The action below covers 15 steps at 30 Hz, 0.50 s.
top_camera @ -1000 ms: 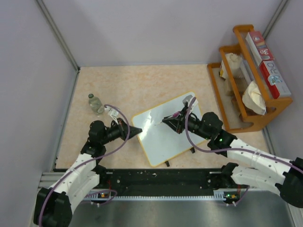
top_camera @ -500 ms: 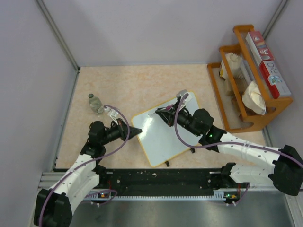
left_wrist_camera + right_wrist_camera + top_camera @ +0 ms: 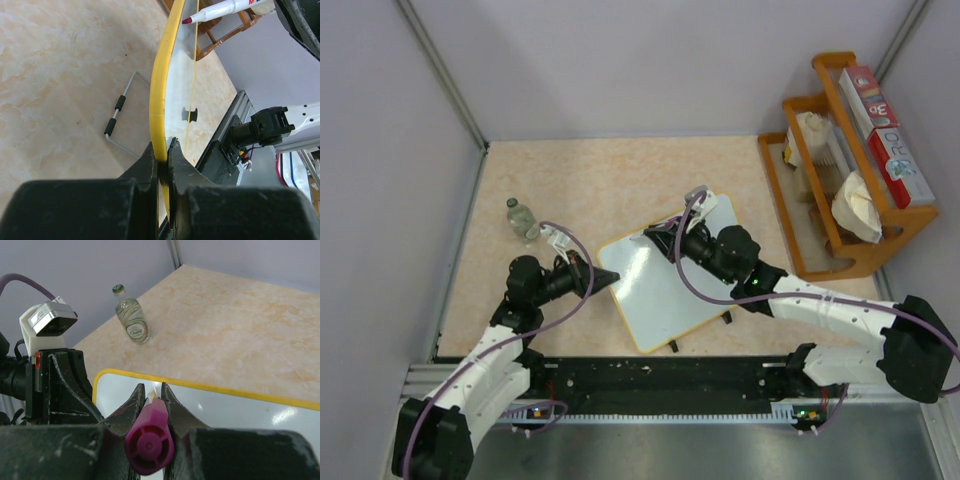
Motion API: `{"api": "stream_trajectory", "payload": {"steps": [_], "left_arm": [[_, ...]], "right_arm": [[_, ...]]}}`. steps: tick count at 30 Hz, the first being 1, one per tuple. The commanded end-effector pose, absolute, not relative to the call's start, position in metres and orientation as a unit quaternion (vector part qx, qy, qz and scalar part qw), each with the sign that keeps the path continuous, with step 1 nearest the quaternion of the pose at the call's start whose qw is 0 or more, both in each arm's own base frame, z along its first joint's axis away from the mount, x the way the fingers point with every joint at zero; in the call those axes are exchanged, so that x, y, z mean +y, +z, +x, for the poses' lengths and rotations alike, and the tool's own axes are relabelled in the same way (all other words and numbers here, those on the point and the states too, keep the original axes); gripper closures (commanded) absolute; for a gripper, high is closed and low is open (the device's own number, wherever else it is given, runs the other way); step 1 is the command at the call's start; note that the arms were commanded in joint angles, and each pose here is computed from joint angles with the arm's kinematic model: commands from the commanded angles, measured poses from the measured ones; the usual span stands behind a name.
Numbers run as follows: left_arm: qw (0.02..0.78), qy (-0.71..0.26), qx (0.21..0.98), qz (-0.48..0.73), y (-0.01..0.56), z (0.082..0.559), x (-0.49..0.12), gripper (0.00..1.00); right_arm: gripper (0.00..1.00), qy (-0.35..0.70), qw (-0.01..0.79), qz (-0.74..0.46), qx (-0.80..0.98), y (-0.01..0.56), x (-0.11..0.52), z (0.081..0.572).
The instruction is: Write a sentence on the whiteboard
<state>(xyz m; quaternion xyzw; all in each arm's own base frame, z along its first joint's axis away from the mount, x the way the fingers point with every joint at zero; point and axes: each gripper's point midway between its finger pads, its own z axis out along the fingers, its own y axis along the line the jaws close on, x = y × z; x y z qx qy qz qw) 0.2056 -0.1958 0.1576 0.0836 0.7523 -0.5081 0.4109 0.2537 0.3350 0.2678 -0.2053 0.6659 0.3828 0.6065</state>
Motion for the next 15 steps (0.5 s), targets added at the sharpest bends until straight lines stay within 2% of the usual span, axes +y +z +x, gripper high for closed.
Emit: {"api": "stream_trajectory", "payload": {"steps": [1, 15], "left_arm": [[0.427, -0.446, 0.777, 0.126, 0.121, 0.209, -0.184, 1.0], [0.425, -0.446, 0.777, 0.127, 0.121, 0.209, -0.185, 1.0]], "right_arm": [[1.0, 0.393, 0.621, -0.19, 0.651, 0.289, 0.341, 0.256], [1.0, 0.389, 0.589, -0.192, 0.682, 0.252, 0.328, 0.242]]}}
